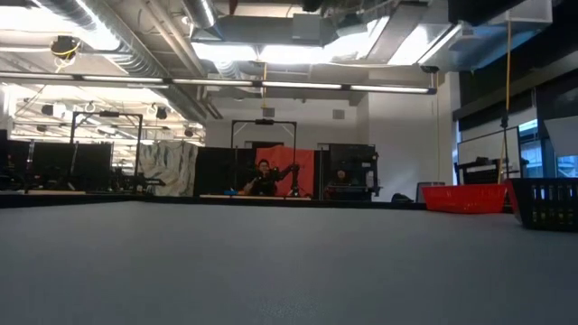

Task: Sort crayons
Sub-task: Put the orange crayon into the red basket

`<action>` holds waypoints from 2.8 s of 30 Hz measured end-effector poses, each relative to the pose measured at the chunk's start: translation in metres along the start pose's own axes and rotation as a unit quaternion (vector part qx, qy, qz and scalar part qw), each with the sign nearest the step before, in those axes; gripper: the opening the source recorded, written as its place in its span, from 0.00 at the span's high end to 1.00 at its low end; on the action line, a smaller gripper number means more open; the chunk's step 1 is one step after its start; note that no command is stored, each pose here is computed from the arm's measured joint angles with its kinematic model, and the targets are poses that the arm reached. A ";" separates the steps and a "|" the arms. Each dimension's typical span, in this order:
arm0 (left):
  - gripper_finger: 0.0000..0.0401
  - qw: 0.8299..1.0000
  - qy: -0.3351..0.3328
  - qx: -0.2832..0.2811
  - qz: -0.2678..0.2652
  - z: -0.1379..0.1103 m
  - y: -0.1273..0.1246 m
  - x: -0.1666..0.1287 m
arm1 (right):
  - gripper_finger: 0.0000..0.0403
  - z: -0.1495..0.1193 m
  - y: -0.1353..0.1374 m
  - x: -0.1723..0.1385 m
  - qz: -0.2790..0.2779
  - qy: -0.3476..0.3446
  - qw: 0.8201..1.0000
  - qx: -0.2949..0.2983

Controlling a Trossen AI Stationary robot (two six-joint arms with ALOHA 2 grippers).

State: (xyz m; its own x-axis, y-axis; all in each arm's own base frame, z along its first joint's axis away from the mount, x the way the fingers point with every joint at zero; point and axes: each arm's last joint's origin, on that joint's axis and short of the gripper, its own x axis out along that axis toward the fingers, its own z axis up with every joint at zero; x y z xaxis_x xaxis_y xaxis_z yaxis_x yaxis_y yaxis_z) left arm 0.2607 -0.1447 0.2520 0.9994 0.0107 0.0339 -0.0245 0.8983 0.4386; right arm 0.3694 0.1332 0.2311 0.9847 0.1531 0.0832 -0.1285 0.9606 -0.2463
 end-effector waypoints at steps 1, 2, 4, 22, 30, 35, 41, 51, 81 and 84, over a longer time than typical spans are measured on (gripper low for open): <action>0.98 1.000 -0.001 0.000 -0.002 0.000 0.001 0.000 | 0.42 0.000 -0.002 0.001 0.000 0.006 1.000 -0.001; 0.98 1.000 -0.002 0.000 -0.004 0.000 0.000 0.001 | 0.45 -0.001 -0.003 0.002 0.000 0.015 1.000 -0.003; 0.98 1.000 -0.003 0.000 -0.007 0.000 0.000 0.000 | 0.54 -0.004 -0.003 0.002 -0.002 0.029 1.000 -0.006; 0.72 0.998 0.036 -0.037 0.019 0.006 -0.001 -0.013 | 0.97 0.002 -0.001 -0.001 0.001 0.123 0.991 -0.051; 0.65 0.993 0.097 -0.030 0.057 0.012 -0.004 -0.039 | 0.95 0.045 0.008 -0.014 -0.003 0.303 0.953 -0.021; 0.65 0.992 0.105 -0.030 0.055 0.011 -0.005 -0.041 | 0.94 0.071 0.019 -0.034 -0.003 0.410 0.911 0.052; 0.65 0.992 0.107 -0.029 0.059 0.010 -0.003 -0.040 | 0.93 0.101 0.041 -0.066 -0.012 0.491 0.862 0.125; 0.65 0.991 0.112 -0.025 0.063 0.007 0.002 -0.035 | 0.92 0.106 0.097 -0.129 -0.053 0.594 0.772 0.221; 0.65 0.986 0.132 0.008 0.097 -0.002 0.020 -0.023 | 0.92 0.076 0.124 -0.175 -0.169 0.596 0.753 0.223; 0.65 0.986 0.132 0.008 0.097 -0.002 0.020 -0.023 | 0.92 0.071 0.102 -0.167 -0.221 0.596 0.752 0.178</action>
State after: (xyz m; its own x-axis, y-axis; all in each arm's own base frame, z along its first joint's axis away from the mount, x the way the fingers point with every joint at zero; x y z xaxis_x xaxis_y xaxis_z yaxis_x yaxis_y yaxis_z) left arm 0.2370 -0.1267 0.2584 0.9477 0.2980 -0.1144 -0.2153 0.8613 0.4601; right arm 0.1839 0.2219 0.2605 0.3199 -0.3121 -0.8946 0.4269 0.8904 -0.1580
